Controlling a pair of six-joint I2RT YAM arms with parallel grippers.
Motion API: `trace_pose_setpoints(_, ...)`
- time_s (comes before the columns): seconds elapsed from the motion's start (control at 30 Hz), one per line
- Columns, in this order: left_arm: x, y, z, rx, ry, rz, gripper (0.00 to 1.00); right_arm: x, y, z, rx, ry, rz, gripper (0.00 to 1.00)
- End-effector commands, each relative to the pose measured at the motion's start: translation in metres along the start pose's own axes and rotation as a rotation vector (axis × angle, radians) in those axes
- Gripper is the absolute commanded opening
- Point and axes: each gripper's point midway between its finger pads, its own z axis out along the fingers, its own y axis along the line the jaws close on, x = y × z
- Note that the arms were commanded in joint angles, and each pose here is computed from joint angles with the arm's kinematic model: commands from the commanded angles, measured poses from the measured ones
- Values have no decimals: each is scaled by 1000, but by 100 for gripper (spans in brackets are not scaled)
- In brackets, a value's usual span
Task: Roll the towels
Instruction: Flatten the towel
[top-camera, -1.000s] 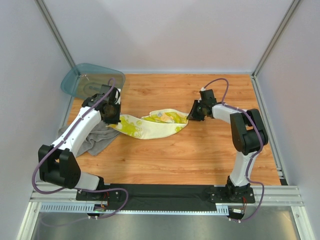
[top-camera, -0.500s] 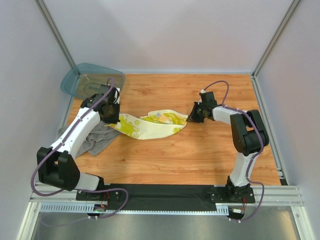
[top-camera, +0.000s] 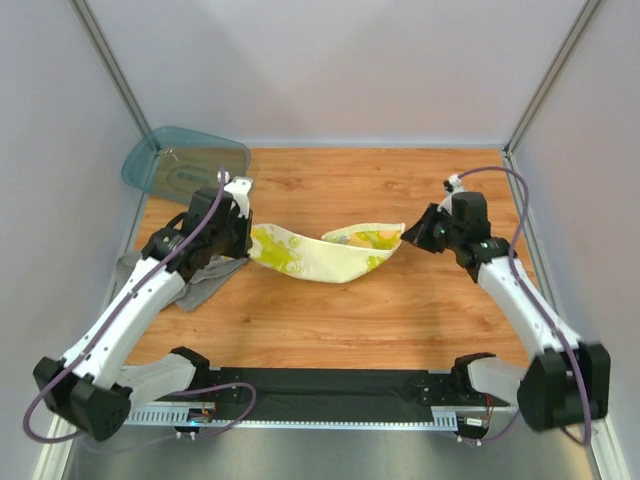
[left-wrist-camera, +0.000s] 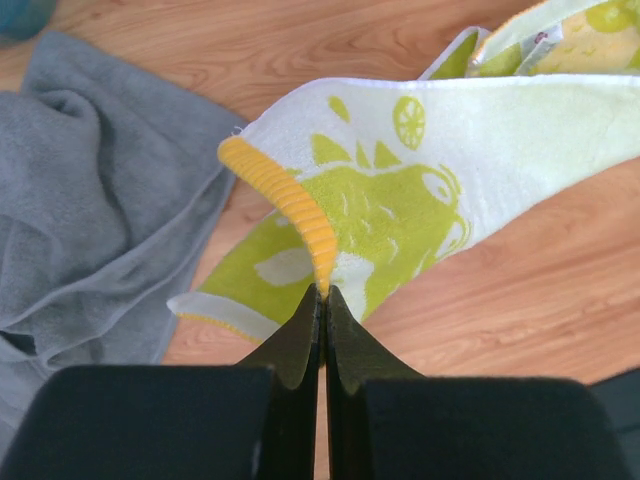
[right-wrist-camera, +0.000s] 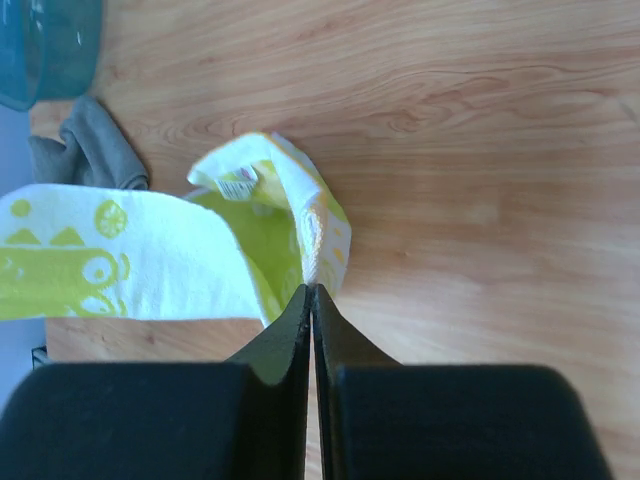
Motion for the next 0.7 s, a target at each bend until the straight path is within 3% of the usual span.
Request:
trace_pose_setpoints(0.0,-5,-24,-27,117,-114,40,0,9,-8,-58,61,-58,1,0)
trace_pose_setpoints(0.23,-3,-58,-83,347,-287,-29,0,7,-16,-177,209,-354,85,0)
trace_pose_setpoints(0.37,-7,-67,-88,397,-312,-86,0,-3,-15,-213,263,-439,125,0)
trace_pose_setpoints(0.53,-17,-62,-41,304,-244,-186,0,-35,-18,-175,356,-363,123,0)
trace_pose_setpoints(0.67,-22,-51,38,171,-57,-241,0,-68,-29,-93,436,-233,129,0)
